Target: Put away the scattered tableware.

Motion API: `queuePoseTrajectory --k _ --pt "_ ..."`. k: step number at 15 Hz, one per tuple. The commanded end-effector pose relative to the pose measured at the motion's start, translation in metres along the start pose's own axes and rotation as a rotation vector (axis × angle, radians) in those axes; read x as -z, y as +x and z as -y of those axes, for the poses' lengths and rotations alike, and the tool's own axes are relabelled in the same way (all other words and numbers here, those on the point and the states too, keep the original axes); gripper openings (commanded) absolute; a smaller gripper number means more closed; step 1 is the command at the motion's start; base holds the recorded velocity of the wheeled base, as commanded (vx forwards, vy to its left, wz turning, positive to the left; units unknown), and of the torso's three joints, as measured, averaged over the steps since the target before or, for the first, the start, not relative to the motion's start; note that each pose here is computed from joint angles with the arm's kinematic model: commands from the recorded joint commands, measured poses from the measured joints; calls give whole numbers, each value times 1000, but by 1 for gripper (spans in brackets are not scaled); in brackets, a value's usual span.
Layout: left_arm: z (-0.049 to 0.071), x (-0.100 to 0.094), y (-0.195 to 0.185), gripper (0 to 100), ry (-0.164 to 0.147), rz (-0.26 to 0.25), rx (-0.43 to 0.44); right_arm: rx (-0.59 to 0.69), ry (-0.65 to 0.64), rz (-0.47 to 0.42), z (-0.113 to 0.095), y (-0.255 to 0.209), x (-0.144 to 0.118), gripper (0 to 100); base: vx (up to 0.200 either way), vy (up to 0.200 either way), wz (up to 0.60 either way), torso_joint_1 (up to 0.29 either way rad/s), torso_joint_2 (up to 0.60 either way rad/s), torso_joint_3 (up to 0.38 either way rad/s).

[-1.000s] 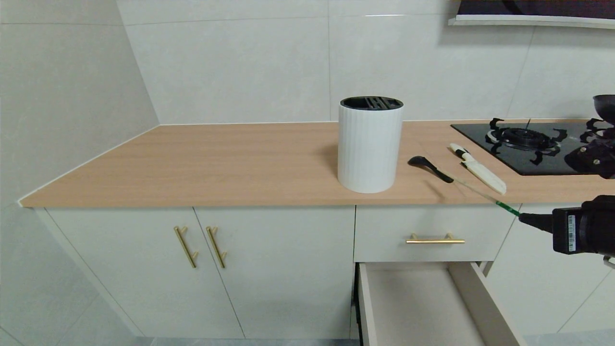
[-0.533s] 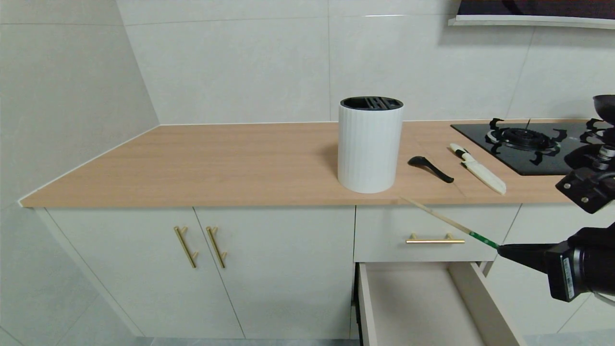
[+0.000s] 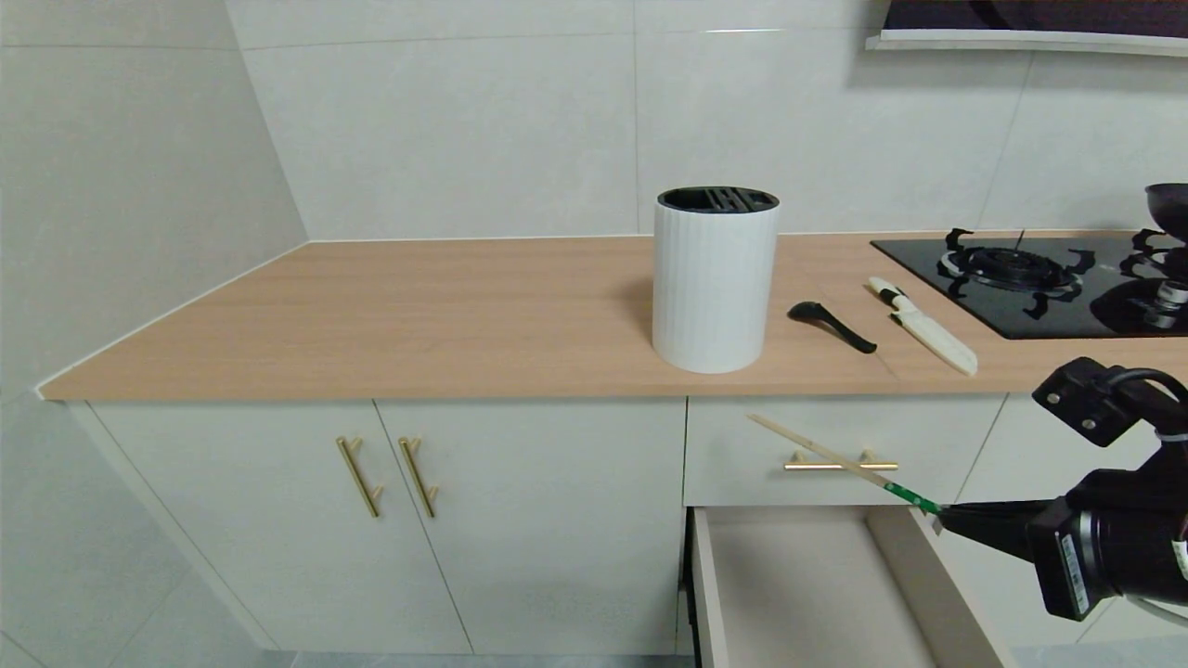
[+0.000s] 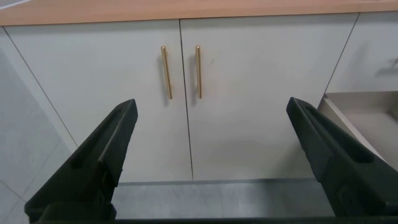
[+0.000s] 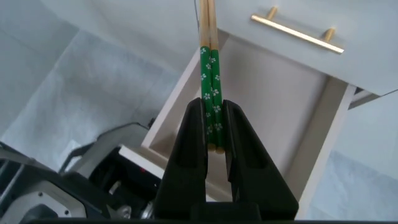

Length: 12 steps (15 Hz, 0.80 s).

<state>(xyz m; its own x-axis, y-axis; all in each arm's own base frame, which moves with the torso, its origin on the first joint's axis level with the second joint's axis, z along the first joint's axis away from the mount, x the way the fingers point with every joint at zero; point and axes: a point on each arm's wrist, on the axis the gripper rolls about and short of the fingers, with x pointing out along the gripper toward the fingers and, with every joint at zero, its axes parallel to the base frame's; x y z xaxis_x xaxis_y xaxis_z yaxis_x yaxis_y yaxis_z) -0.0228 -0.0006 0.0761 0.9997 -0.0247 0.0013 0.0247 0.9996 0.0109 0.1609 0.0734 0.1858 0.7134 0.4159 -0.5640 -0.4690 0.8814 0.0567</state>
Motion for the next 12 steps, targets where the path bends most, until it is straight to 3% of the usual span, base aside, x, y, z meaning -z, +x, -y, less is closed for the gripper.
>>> queuePoseTrajectory --k 1,12 --pt "0 0 0 100 0 -1 0 -3 0 -30 0 6 3 0 0 0 0 -51 159 95" --pt "0 0 0 100 0 -1 0 -6 2 -91 0 22 7 0 0 0 0 -159 436 270"
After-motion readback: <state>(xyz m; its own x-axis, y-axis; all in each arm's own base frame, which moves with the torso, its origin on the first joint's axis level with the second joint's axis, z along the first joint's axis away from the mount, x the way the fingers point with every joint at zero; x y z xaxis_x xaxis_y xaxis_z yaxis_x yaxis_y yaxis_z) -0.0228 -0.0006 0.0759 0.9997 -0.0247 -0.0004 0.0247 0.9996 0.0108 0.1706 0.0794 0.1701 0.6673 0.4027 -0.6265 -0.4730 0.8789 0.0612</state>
